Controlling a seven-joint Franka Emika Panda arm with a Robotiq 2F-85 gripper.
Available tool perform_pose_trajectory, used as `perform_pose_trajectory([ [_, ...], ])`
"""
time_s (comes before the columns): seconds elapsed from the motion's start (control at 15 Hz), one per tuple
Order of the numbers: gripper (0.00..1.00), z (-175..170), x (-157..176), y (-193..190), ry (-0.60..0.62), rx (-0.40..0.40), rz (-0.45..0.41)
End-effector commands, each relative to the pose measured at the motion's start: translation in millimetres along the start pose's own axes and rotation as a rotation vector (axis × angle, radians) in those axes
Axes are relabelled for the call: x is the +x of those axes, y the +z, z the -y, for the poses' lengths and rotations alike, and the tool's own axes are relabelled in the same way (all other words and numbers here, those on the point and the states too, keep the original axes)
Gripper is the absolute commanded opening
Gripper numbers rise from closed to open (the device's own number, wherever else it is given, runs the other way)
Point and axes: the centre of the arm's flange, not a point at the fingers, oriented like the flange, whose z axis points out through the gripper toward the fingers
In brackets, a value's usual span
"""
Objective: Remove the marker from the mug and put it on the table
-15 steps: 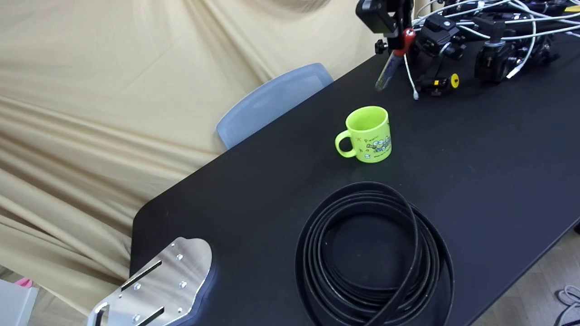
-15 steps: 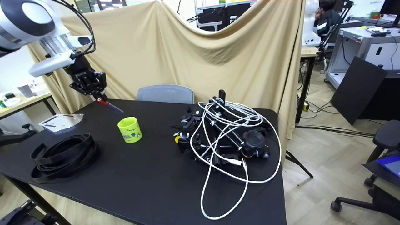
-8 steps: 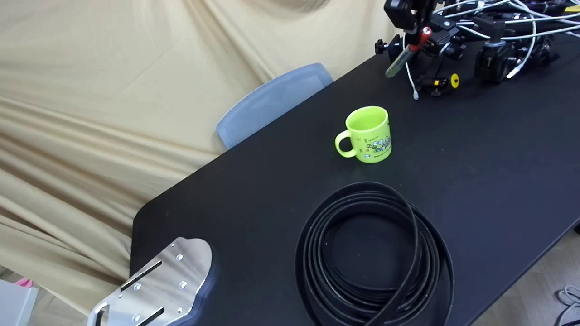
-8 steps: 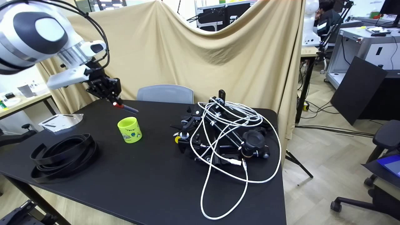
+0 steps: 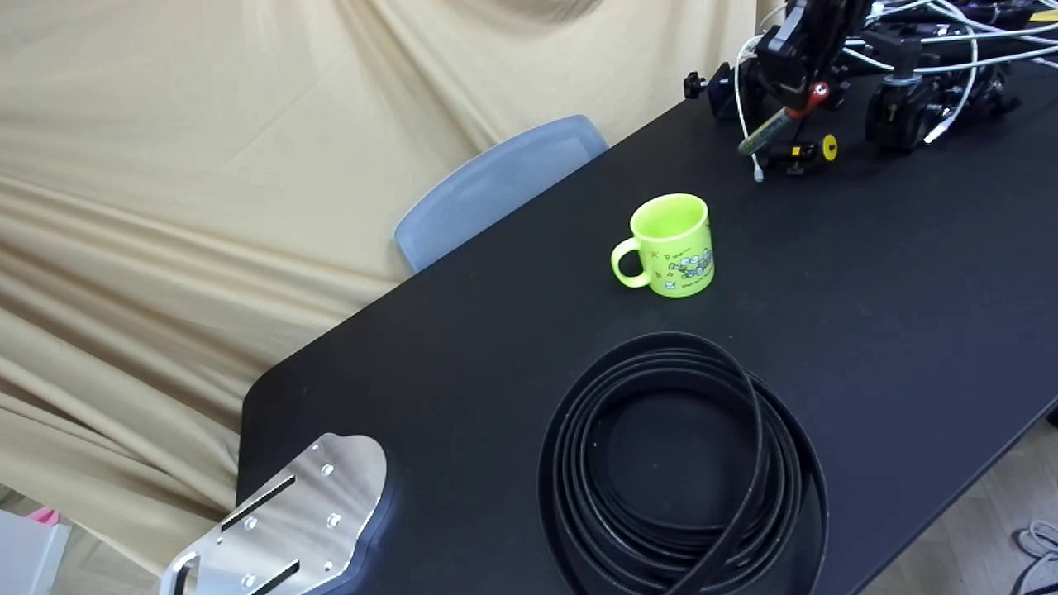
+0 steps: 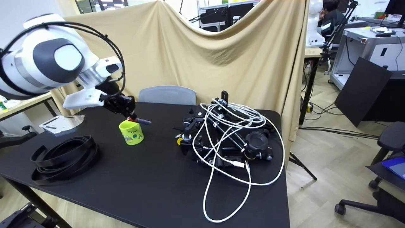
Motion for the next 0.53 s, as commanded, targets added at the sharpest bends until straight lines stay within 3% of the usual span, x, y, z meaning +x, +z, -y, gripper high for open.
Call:
perform_pose_trajectory([
  [0.0,0.05,-3,-15,22,0.037,0.004,0.003],
  [0.47,0.05,-4,-27,57,0.053,0.022,0.006],
])
